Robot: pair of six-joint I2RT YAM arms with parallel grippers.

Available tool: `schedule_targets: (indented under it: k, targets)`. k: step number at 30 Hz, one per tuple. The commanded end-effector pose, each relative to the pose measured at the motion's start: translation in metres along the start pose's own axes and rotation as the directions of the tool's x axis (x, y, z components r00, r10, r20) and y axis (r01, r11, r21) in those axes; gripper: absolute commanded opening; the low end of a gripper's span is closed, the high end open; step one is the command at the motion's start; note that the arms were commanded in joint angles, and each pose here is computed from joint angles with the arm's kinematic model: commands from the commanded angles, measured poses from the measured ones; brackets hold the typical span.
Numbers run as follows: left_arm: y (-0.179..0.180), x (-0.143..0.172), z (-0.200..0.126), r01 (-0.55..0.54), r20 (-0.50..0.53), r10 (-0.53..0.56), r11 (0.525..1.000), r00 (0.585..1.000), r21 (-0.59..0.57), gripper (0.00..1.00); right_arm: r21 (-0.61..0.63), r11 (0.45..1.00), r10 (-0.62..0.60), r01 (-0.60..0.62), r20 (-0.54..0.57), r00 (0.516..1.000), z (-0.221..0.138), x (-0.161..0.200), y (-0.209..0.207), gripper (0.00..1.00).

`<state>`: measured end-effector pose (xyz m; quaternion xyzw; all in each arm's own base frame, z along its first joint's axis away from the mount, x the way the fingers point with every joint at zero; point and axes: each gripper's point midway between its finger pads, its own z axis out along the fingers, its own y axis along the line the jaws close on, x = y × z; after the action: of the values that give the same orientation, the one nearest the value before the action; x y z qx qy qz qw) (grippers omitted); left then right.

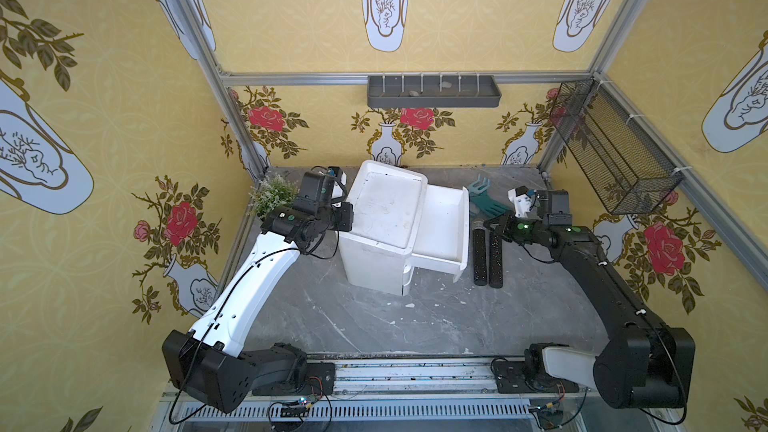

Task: Take the microphone out of the drawer
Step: Close the drawer in the storage box.

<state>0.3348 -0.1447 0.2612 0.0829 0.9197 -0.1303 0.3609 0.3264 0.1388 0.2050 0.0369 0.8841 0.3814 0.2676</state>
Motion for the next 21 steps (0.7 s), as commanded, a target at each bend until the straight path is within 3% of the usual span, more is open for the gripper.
schedule_targets:
  k: [1,7,21]
  targets:
    - [-0.004,0.004,0.005,0.077,-0.024,-0.076,0.997,0.997,0.022,0.00,-0.076,0.997,-0.021,0.020,-0.011,1.000,0.007,0.000,0.020,0.00]
    - [-0.004,0.003,0.005,0.080,-0.022,-0.080,0.996,0.997,0.025,0.00,-0.106,0.993,-0.057,0.050,-0.069,0.996,0.028,0.012,0.040,0.00]
    - [-0.006,0.003,0.005,0.080,-0.022,-0.080,0.996,0.997,0.033,0.00,-0.261,0.963,-0.093,0.069,-0.083,0.992,0.053,0.017,0.094,0.00]
